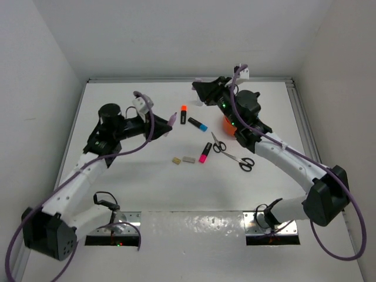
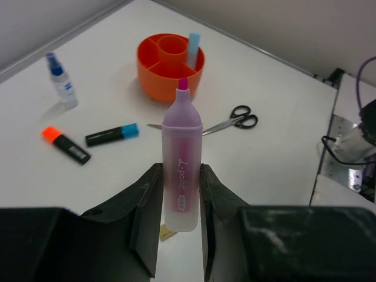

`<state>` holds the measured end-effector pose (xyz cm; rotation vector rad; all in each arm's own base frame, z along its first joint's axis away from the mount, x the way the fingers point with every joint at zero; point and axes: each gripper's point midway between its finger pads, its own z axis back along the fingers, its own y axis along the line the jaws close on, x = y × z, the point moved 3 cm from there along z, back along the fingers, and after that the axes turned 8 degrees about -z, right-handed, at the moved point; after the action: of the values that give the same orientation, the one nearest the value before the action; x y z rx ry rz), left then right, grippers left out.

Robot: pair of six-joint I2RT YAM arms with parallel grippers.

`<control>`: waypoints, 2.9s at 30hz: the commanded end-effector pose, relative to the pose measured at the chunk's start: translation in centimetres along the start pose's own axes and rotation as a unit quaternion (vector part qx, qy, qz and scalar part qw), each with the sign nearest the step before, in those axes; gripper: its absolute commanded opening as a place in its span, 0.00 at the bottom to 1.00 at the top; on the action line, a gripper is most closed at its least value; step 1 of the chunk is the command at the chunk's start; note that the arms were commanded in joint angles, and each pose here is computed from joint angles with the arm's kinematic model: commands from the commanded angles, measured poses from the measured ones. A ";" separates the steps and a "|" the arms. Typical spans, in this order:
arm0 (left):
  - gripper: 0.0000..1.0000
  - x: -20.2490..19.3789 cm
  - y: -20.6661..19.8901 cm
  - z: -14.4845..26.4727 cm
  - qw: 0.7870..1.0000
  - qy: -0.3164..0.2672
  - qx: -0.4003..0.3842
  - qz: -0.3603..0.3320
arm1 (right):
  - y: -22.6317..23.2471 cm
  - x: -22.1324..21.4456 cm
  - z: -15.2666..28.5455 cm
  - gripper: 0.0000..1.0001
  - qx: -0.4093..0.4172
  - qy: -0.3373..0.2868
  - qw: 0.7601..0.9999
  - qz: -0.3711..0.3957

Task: Sort the stationery into containers
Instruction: Close the pen cap on the pen.

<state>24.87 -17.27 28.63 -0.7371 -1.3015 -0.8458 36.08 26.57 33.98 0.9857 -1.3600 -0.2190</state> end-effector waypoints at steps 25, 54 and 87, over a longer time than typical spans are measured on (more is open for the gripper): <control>0.00 6.8 -2.5 -7.3 0.952 -0.251 -0.166 0.045 | 9.1 4.7 4.9 0.00 0.387 0.065 0.913 0.112; 0.00 6.9 -2.8 -5.2 0.951 -0.271 -0.147 0.031 | 9.6 2.7 5.5 0.00 0.445 0.121 0.881 0.107; 0.00 6.4 -2.9 -3.9 0.952 -0.275 -0.131 0.028 | 6.9 -1.4 5.7 0.00 0.434 0.170 0.882 0.070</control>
<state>25.35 -23.66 31.84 -1.2953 -1.5279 -0.7647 28.33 28.65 36.87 1.5535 -1.1625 0.6465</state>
